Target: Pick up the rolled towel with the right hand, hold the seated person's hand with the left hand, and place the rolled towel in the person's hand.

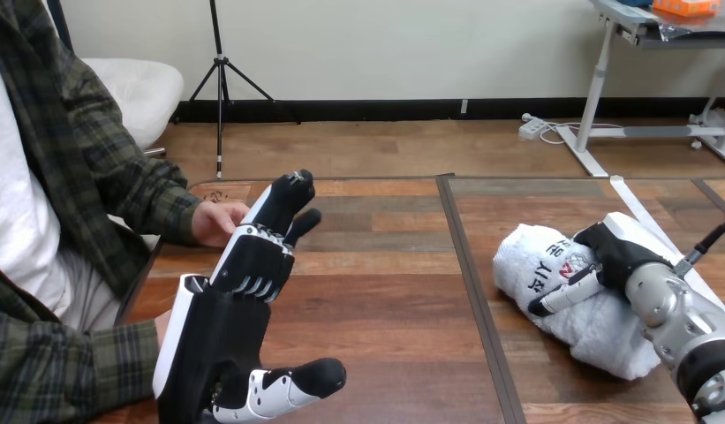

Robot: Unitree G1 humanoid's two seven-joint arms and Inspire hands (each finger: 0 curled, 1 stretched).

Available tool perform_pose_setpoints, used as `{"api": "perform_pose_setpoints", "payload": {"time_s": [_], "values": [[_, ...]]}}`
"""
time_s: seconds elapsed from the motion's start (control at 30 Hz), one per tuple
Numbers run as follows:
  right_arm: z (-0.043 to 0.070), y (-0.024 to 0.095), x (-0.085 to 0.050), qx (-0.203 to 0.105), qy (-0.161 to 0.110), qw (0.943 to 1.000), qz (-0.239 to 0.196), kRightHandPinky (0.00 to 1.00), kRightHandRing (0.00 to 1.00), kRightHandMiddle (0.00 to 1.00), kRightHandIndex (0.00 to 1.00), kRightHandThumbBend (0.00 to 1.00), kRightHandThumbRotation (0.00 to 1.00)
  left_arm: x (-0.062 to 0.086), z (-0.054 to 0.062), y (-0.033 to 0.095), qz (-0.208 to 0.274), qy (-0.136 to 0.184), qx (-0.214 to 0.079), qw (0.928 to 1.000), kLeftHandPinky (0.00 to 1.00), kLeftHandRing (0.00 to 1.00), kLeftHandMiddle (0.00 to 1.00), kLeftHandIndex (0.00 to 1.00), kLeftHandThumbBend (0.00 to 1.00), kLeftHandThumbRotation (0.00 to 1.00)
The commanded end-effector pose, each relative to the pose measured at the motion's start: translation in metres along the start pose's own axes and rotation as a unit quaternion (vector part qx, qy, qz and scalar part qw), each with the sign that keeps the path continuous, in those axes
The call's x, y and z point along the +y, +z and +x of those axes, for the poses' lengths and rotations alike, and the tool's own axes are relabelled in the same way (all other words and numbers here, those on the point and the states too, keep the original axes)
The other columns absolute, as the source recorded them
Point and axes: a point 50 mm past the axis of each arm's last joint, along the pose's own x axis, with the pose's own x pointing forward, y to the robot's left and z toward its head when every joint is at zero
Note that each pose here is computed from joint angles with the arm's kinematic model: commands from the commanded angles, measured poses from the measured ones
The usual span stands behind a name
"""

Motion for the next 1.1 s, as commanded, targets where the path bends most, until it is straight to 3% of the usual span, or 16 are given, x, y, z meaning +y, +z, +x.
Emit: {"api": "perform_pose_setpoints", "payload": {"time_s": [0.0,0.23,0.33,0.43,0.5,0.7,0.8,1.07], "values": [[-0.002,-0.007,0.02,0.002,0.032,0.9987,0.039,0.45,0.54,0.56,0.41,0.9,0.0,0.003,0.014,0.006,0.016,-0.008,-0.037,0.9992,0.89,0.94,0.93,0.9,1.0,0.49],[-0.002,-0.003,0.015,-0.013,0.014,0.9959,0.089,0.44,0.53,0.55,0.4,0.91,0.0,0.003,0.015,0.007,0.002,-0.005,-0.035,0.9994,0.89,0.93,0.93,0.9,1.0,0.48],[-0.001,0.0,0.012,-0.014,0.008,0.9932,0.115,0.5,0.59,0.58,0.39,0.92,0.0,0.003,0.015,0.007,0.001,-0.006,-0.034,0.9994,0.89,0.94,0.93,0.9,1.0,0.47],[-0.001,0.002,0.009,-0.022,0.003,0.9891,0.146,0.43,0.53,0.55,0.39,0.92,0.0,0.004,0.015,0.007,0.005,-0.005,-0.034,0.9994,0.89,0.94,0.93,0.9,1.0,0.47],[-0.001,0.003,0.007,-0.028,0.002,0.9876,0.154,0.35,0.43,0.51,0.4,0.91,0.0,0.005,0.014,0.007,0.01,-0.004,-0.034,0.9994,0.89,0.93,0.92,0.9,1.0,0.48],[-0.001,0.008,-0.001,-0.052,-0.012,0.9789,0.197,0.26,0.33,0.47,0.39,0.89,0.0,0.008,0.014,0.007,0.012,-0.005,-0.031,0.9994,0.89,0.93,0.92,0.9,1.0,0.48],[-0.002,0.01,-0.004,-0.069,-0.013,0.9697,0.234,0.22,0.28,0.43,0.38,0.88,0.0,0.01,0.014,0.008,0.016,-0.006,-0.027,0.9995,0.89,0.93,0.92,0.9,1.0,0.49],[-0.004,0.015,-0.013,-0.128,0.003,0.9327,0.337,0.19,0.24,0.32,0.34,0.85,0.0,0.014,0.012,0.007,0.011,-0.007,-0.013,0.9998,0.9,0.93,0.93,0.9,1.0,0.49]]}}
